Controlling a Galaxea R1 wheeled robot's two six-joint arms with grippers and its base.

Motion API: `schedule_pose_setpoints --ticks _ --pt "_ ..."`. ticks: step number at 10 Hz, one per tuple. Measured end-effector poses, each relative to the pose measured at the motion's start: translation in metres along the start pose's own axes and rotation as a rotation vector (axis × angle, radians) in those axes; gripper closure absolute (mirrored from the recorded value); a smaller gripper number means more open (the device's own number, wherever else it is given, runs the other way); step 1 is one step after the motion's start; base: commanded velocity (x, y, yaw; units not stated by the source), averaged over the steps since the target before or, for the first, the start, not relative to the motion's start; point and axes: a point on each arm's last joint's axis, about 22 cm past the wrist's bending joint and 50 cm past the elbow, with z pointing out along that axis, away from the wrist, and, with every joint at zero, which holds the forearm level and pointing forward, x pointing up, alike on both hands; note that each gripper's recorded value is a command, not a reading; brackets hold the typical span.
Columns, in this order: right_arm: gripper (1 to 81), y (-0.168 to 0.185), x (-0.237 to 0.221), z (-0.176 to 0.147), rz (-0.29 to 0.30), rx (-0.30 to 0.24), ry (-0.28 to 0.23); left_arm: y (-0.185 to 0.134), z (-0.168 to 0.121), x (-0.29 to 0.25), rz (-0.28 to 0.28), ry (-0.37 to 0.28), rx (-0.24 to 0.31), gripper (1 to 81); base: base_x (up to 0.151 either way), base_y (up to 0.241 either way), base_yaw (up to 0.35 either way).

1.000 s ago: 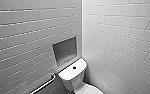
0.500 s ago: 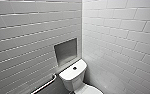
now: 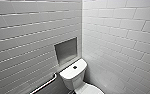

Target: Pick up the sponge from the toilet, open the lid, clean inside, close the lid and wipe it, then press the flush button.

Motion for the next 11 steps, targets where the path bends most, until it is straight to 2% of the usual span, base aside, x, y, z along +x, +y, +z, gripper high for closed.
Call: schedule_pose_setpoints --ticks 2,4,6,8,11 --pt "81.1 -0.001 0.000 0.000 -0.001 0.002 0.003 0.012 -0.001 0.009 0.005 0.013 -0.038 1.0 0.000 0.000 0.000" --pt "81.1 -0.008 0.000 0.002 0.001 0.011 0.003 0.030 -0.006 0.014 0.001 0.023 -0.100 1.0 0.000 0.000 0.000" --pt "81.1 -0.010 0.000 0.003 0.000 0.014 0.003 0.031 -0.017 0.029 -0.015 0.043 -0.142 1.0 0.000 0.000 0.000" --pt "81.1 -0.013 0.000 0.003 0.000 0.019 0.004 0.010 -0.028 0.048 -0.034 0.064 -0.131 1.0 0.000 0.000 0.000" --pt "81.1 -0.024 -0.008 0.005 -0.002 0.032 -0.004 0.024 -0.028 0.050 -0.041 0.068 -0.158 1.0 0.071 0.000 0.000"
